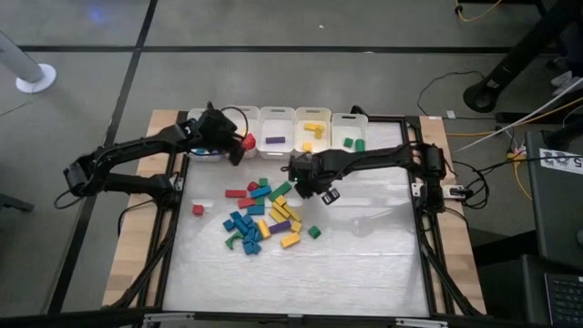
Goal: Sort blocks
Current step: Put the green block into the right white bin
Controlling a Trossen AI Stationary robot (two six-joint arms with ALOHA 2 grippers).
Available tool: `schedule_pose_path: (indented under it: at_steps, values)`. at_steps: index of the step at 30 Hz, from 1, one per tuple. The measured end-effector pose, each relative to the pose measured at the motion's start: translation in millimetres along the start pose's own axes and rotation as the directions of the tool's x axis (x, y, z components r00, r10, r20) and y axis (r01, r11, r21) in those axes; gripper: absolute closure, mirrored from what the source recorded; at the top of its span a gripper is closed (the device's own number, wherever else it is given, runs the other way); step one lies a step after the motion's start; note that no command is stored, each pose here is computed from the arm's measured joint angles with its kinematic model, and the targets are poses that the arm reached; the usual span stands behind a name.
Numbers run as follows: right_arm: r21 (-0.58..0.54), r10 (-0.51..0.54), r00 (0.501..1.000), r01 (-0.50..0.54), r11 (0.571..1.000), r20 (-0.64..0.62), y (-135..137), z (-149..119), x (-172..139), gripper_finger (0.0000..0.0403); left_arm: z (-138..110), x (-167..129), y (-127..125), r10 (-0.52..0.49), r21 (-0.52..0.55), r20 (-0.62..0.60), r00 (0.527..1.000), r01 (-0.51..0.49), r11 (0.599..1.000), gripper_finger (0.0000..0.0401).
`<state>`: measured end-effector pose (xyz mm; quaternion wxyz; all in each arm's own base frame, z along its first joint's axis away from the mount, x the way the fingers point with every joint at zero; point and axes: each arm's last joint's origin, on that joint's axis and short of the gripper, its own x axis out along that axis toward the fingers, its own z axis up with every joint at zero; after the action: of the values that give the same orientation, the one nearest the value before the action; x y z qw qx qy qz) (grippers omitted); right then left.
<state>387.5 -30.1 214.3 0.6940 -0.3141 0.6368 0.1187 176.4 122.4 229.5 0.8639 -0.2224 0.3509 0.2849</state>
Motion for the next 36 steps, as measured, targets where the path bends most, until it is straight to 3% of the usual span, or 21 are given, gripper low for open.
schedule_pose_path:
  at_steps: [4,8,15,18,23,28,36]
  values:
    - [0.043,-0.019,0.994,0.024,0.999,-0.106,-11.0,-12.1,-13.1,0.0265,-3.3,0.3,-13.8,-0.121,0.037,-0.032,0.992,0.122,0.992,0.0191]
    - [0.137,-0.010,0.973,0.043,0.990,-0.231,-24.9,-35.3,-15.8,0.0247,-6.8,0.2,-26.2,-0.164,0.078,-0.051,0.985,0.168,0.983,0.0191]
    - [0.345,0.131,0.913,0.011,0.939,-0.387,-51.3,-93.8,-8.5,0.0263,-14.6,-1.2,-48.1,-0.229,0.125,-0.087,0.970,0.238,0.963,0.0191]
    - [0.413,0.159,0.910,0.014,0.911,-0.382,-63.3,-112.8,-4.6,0.0261,-19.5,-2.8,-59.4,-0.273,0.154,-0.113,0.955,0.288,0.945,0.0191]
    - [0.540,0.190,0.934,0.003,0.842,-0.302,-78.2,-132.1,1.4,0.0224,-32.1,-7.2,-80.1,-0.345,0.214,-0.187,0.920,0.381,0.900,0.0191]
    - [0.620,0.232,0.942,-0.035,0.784,-0.241,-83.9,-143.6,3.8,0.0192,-53.2,-13.7,-95.4,-0.341,0.246,-0.322,0.883,0.426,0.871,0.0191]
    - [0.643,0.259,0.947,-0.080,0.762,-0.188,-84.9,-145.4,4.5,0.0179,-85.7,-29.9,-121.2,-0.341,0.081,-0.477,0.810,0.426,0.901,0.0191]
